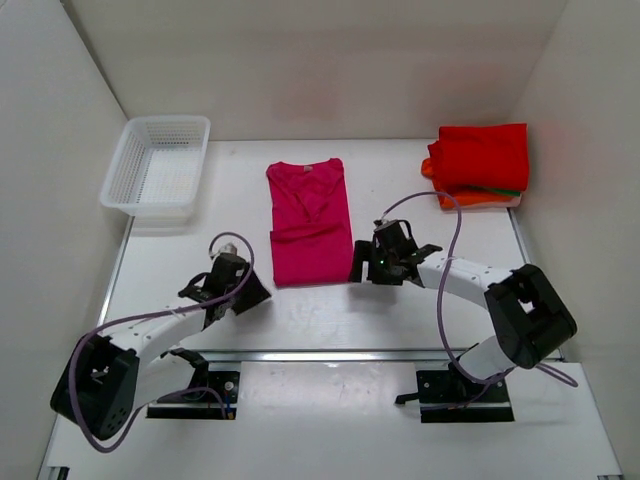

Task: Fold and stack the t-shirts
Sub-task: Fold the folded rectangular tshirt in 1/3 of the way, then grab one side of the 2/3 rectangular tshirt with both arms

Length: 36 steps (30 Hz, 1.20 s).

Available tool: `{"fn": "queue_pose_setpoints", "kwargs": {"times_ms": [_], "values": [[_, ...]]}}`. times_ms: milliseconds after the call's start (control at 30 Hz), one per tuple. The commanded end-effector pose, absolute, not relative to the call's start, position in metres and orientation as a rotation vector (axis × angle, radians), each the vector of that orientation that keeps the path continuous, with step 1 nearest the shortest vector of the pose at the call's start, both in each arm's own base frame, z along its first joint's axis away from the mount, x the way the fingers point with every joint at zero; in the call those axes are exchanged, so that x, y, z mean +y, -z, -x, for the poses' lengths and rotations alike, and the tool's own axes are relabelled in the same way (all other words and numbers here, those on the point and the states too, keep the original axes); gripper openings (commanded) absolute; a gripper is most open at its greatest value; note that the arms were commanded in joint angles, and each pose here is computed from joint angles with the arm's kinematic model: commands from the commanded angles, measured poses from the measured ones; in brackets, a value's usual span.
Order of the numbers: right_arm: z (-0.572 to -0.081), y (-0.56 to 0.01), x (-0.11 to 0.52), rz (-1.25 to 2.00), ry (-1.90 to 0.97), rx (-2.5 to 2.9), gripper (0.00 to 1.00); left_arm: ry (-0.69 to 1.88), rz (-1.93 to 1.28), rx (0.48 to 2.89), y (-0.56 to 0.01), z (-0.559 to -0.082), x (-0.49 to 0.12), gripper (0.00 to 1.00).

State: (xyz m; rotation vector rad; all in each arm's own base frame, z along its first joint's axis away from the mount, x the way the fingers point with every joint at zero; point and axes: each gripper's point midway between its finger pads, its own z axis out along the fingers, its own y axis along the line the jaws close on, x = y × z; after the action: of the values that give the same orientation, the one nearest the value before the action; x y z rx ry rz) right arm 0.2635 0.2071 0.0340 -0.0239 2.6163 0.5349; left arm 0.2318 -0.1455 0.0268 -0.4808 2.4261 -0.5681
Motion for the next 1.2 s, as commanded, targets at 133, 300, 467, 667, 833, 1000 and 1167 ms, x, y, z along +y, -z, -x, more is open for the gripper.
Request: {"fn": "queue_pose_setpoints", "kwargs": {"times_ms": [133, 300, 467, 667, 833, 1000, 1167], "values": [[-0.279, -0.029, 0.234, -0.123, -0.602, 2.536, 0.69, 0.584, 0.58, 2.281, -0.035, -0.274, -0.159, 0.6], [-0.282, -0.026, 0.247, -0.138, -0.638, 2.552, 0.51, 0.623, 0.581, 2.309, -0.029, -0.281, -0.177, 0.6], [-0.278, -0.016, 0.251, -0.128, -0.648, 2.58, 0.28, 0.637, 0.603, 2.314, -0.021, -0.28, -0.181, 0.58], [-0.265, -0.019, 0.253, -0.06, -0.646, 2.616, 0.0, 0.635, 0.539, 2.432, -0.011, -0.264, -0.185, 0.0], [-0.218, -0.02, 0.245, 0.062, -0.642, 2.674, 0.01, 0.631, 0.477, 2.537, -0.003, -0.212, -0.174, 0.0], [-0.158, -0.031, 0.248, 0.207, -0.677, 2.693, 0.0, 0.668, 0.387, 2.561, -0.018, -0.164, -0.17, 0.0], [-0.114, -0.057, 0.256, 0.282, -0.733, 2.704, 0.0, 0.813, 0.448, 2.532, -0.051, -0.141, -0.175, 0.0]]}}
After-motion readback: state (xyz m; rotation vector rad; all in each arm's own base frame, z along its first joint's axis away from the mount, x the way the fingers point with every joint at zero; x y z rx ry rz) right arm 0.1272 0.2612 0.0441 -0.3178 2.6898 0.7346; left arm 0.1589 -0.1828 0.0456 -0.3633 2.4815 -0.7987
